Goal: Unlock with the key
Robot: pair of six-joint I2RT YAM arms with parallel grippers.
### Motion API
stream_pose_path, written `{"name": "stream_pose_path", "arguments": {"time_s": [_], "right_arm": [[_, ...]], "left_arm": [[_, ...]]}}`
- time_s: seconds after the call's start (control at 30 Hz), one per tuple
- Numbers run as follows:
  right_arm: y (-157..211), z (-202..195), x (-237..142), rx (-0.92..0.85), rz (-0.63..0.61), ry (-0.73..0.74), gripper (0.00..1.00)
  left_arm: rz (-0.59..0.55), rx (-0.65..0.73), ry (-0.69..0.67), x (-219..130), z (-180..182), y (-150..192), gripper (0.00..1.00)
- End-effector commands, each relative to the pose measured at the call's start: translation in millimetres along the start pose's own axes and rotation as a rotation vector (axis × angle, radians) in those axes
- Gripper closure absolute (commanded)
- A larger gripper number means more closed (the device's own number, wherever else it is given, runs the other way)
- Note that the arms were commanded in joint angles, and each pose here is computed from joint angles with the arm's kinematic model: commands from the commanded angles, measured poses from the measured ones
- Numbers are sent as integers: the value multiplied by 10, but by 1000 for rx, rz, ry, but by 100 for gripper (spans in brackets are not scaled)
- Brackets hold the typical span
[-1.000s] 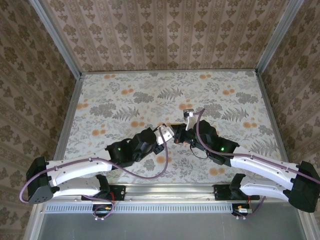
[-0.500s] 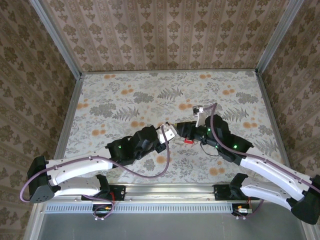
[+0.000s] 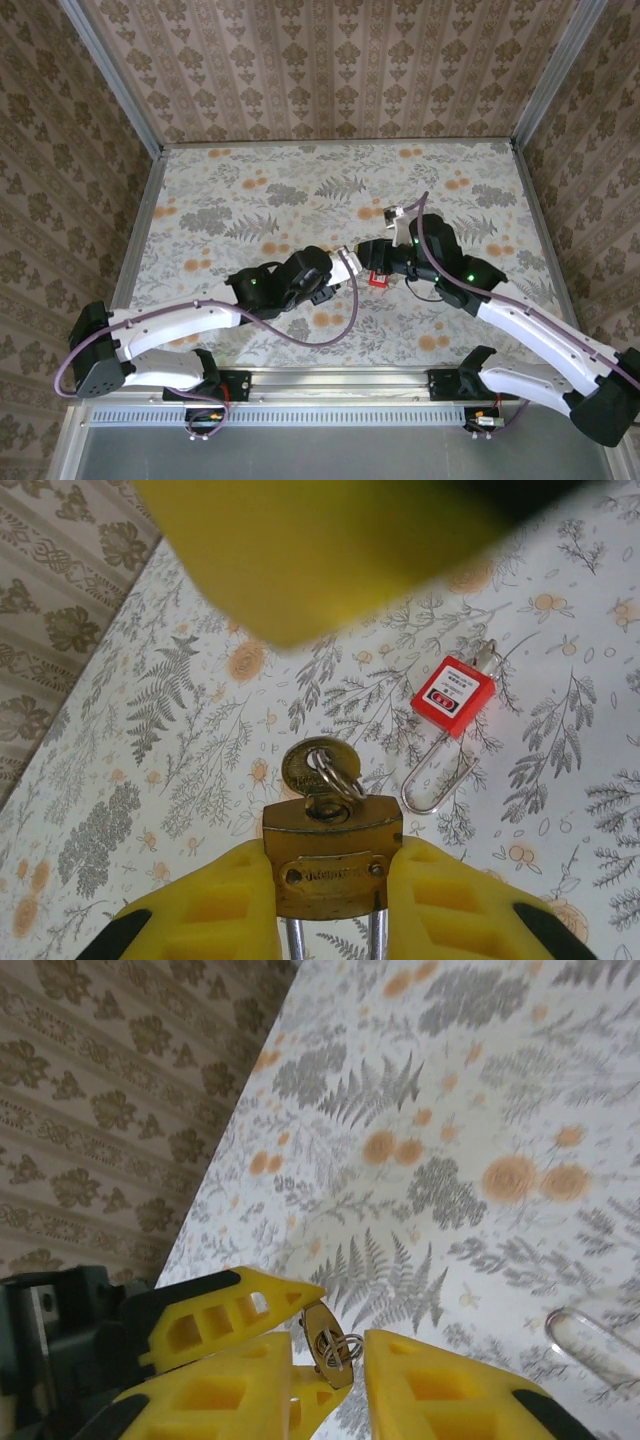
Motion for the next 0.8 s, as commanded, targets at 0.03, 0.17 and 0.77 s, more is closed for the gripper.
{"name": "stream_pose_path", "arguments": {"time_s": [0.03, 0.17, 0.77], "right_arm": [[24, 48, 75, 28, 42, -126, 76], [73, 53, 113, 37, 58, -163, 76], [315, -79, 387, 83, 178, -150, 76]], "left_arm": [[62, 78, 48, -71, 4, 18, 80], [92, 87, 70, -77, 5, 41, 80], [105, 146, 57, -15, 13, 7, 80]]}}
Point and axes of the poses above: each hand's point on the last joint's axis, 136 mm out from that joint toward the fingers, its own x axis out along the fingers, its own z axis along the line the jaws close on, y = z × x, the point moved 4 cm from there along -x, back along the fingers, and after that the axes turned 11 degrees about -x, right-handed, at the moved point
